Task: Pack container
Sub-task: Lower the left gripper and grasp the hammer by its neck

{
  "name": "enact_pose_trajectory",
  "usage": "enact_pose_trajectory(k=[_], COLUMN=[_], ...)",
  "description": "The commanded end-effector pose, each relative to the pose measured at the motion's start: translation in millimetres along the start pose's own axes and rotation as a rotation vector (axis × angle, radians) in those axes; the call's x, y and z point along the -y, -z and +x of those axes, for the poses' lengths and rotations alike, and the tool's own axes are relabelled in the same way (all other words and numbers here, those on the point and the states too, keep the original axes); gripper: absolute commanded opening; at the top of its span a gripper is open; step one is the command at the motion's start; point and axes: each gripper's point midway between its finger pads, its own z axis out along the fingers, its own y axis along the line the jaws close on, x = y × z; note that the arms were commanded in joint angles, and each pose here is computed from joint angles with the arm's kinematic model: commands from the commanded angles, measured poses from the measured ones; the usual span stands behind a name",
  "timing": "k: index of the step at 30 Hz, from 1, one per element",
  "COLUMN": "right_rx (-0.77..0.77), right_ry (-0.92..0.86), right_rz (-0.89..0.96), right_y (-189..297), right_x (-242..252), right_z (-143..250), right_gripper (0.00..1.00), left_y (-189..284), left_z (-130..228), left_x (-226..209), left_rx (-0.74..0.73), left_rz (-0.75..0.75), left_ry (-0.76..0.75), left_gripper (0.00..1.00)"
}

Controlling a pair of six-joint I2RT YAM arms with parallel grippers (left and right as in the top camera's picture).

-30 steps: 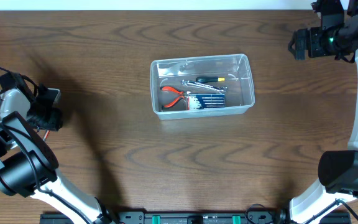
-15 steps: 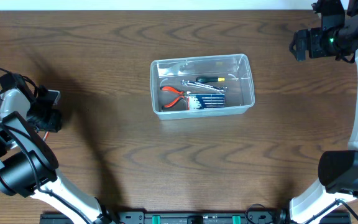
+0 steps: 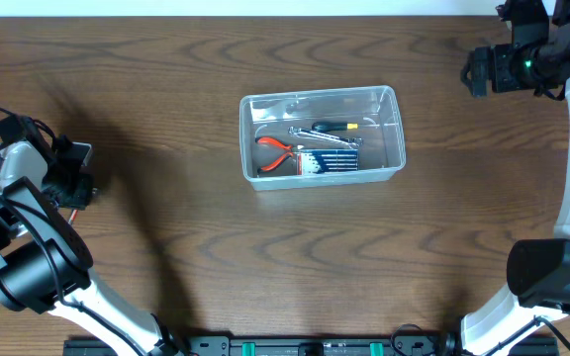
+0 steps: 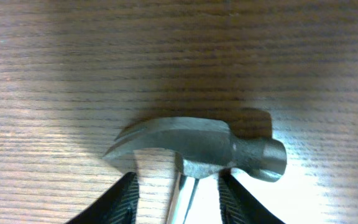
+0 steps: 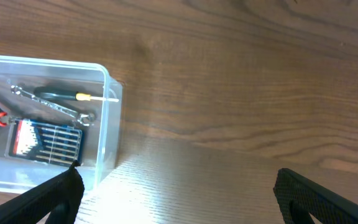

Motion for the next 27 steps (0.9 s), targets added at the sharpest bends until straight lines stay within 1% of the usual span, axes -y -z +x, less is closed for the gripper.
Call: enact_pose_trajectory(k=[1,3,8,16,20,25,26,27], right_rx=[-0.015,-0.015,-0.015,-0.014,-0.014,-0.014,-0.014,-0.014], right_ry=[-0.019,-0.024,-0.026,-0.025,-0.025,-0.025,-0.025,-0.025], right_rz=[-0.002,-0.002,-0.002,-0.002,-0.001,-0.001,-0.002,-0.001], right_y=[-4,-4,-4,-4,-4,-4,-4,-4], right_x=[0,0,0,0,0,0,0,0], right_z=[2,2,2,2,2,2,2,2], right_gripper=[0.99,0.99,0.99,0.99,0.99,0.99,0.99,0.99], left_y=[-10,-10,-10,-9,-8,-8,-8,-8], left_z=[6,6,6,-8,-15,-19,-19,-19], left_x=[-1,-1,-1,15,23,28,29,29], left_rx=[-0.028,-0.027,-0.026,0.044,0.056,0.058,0.058,0.057], left_rz=[0.003,0.002,0.002,0.087,0.099,0.099,0.099,0.1], left_ry=[0.008,0.008,0.009,0.01,-0.002,-0.021,-0.021,-0.021], left_gripper=[0.36,0.35,0.27,0.26,0.22,0.2,0.19,0.15])
